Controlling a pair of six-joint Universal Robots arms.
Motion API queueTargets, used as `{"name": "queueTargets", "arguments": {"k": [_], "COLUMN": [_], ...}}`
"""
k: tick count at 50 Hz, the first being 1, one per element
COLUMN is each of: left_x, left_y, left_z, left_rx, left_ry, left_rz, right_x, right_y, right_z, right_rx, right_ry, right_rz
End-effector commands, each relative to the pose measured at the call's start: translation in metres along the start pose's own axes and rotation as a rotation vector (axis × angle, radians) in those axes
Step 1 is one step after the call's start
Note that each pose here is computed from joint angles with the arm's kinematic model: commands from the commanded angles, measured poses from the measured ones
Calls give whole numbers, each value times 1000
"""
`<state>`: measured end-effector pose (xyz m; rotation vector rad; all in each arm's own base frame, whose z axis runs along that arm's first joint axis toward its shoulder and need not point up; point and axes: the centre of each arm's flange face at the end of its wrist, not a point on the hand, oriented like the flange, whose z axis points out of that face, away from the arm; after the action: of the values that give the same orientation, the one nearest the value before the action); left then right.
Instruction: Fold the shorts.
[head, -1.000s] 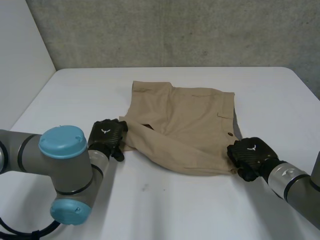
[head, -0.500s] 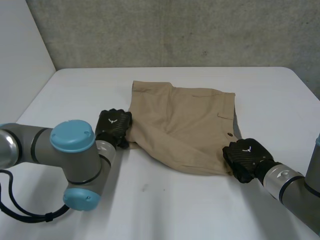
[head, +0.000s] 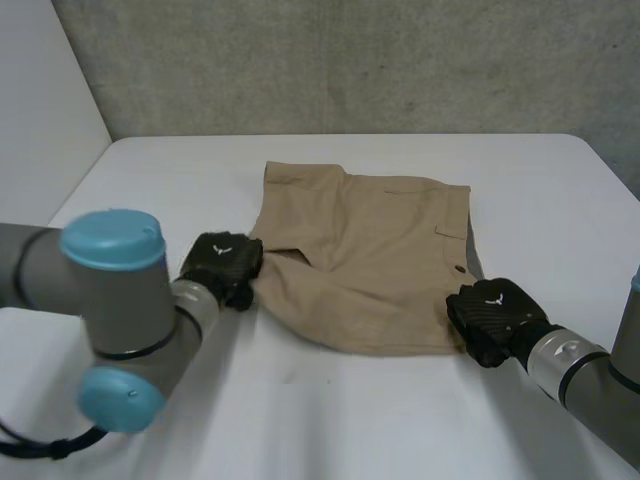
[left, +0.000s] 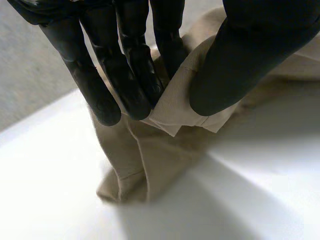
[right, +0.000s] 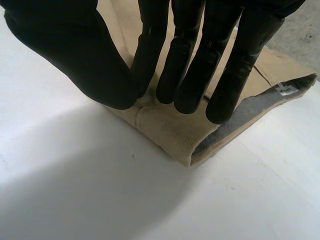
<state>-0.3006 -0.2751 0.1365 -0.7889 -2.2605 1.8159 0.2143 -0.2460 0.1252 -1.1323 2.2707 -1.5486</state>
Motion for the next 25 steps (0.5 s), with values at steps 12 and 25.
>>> {"name": "queueTargets", "arguments": {"k": [12,25], "left_x": [-18,-23], "left_y": [2,-6], "left_z": [-111,-103], "left_rx": [-399,-361], "left_ry": [90,73], "left_rz": [3,-8], "right_x": [7,18], "right_y": [-14,-9], "right_z": [-19,-23], "right_rx": [-3,21], "right_ry": [22,35], "right_rz": [9,-49]}}
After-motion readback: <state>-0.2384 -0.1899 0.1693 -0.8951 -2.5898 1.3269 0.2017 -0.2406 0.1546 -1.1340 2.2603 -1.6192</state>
